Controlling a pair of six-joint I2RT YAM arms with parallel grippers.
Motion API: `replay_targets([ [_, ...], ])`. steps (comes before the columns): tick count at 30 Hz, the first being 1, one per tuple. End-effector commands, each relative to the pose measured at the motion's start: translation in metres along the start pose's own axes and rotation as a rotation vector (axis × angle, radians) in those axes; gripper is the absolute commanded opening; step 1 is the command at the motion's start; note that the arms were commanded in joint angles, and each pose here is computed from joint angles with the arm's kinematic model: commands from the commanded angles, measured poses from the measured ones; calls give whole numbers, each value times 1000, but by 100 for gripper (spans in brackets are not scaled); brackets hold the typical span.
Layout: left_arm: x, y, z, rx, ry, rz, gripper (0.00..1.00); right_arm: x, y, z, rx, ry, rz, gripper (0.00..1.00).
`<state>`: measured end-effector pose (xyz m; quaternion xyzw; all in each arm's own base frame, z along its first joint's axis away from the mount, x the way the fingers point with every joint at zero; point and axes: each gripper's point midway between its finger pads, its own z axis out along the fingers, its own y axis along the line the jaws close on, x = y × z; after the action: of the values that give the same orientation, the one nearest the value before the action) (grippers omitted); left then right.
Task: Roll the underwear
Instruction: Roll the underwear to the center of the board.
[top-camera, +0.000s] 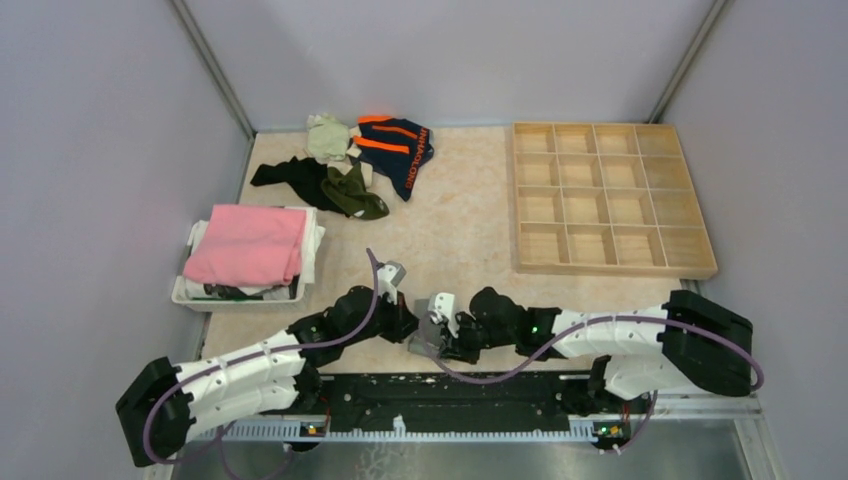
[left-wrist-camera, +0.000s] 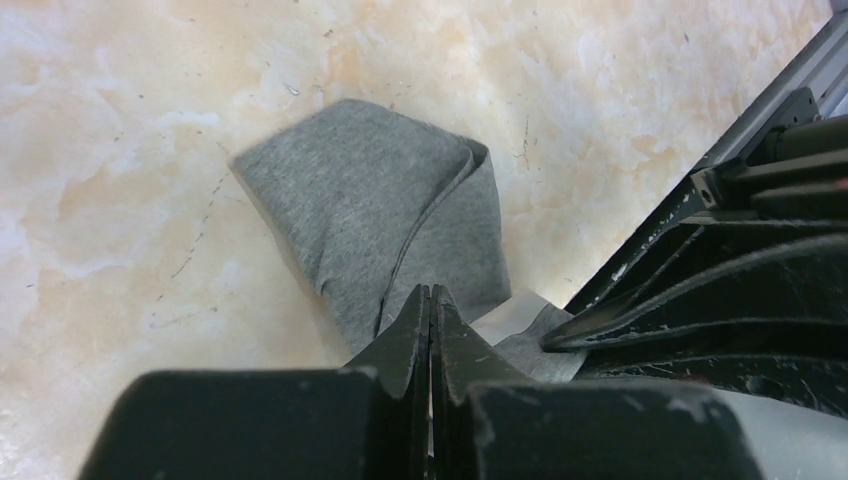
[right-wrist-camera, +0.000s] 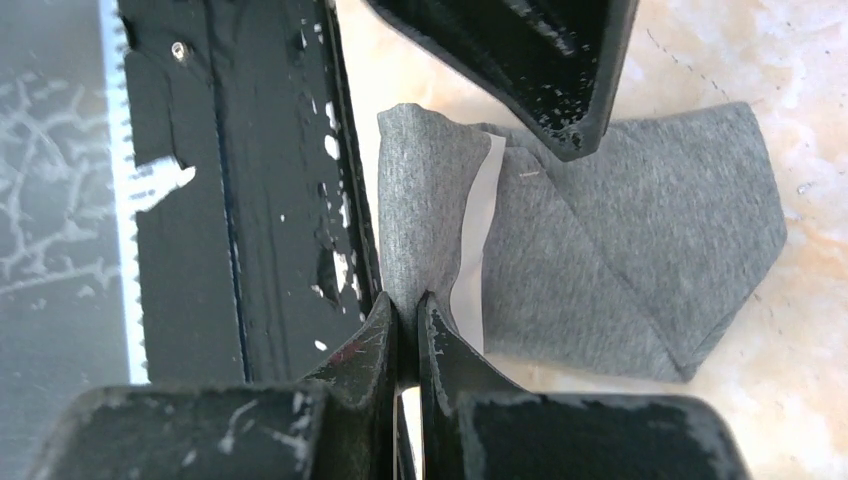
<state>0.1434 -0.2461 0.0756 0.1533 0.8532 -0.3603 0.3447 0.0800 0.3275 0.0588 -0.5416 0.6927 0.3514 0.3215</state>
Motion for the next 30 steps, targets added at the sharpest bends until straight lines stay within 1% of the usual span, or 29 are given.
replay_targets([
  [1, -7, 6, -8, -29, -58, -20, 0, -33, 8, 5, -126, -45, 118, 0],
  [4, -15, 9, -13, -40, -108, -29, 0, -29, 4, 12, -167, 8, 187, 0],
  [8, -13, 14, -20, -61, -116, -37, 0, -24, 1, 20, -204, 56, 261, 0],
  [17, -14, 11, -23, -43, -120, -20, 0, -19, -6, 25, -219, 55, 395, 0],
  [27, -17, 0, -20, 9, -109, 21, 0, -5, -24, 24, -179, 61, 537, 0],
  [30, -13, -6, -19, 44, -84, 32, 0, 0, -30, 25, -165, 71, 574, 0],
])
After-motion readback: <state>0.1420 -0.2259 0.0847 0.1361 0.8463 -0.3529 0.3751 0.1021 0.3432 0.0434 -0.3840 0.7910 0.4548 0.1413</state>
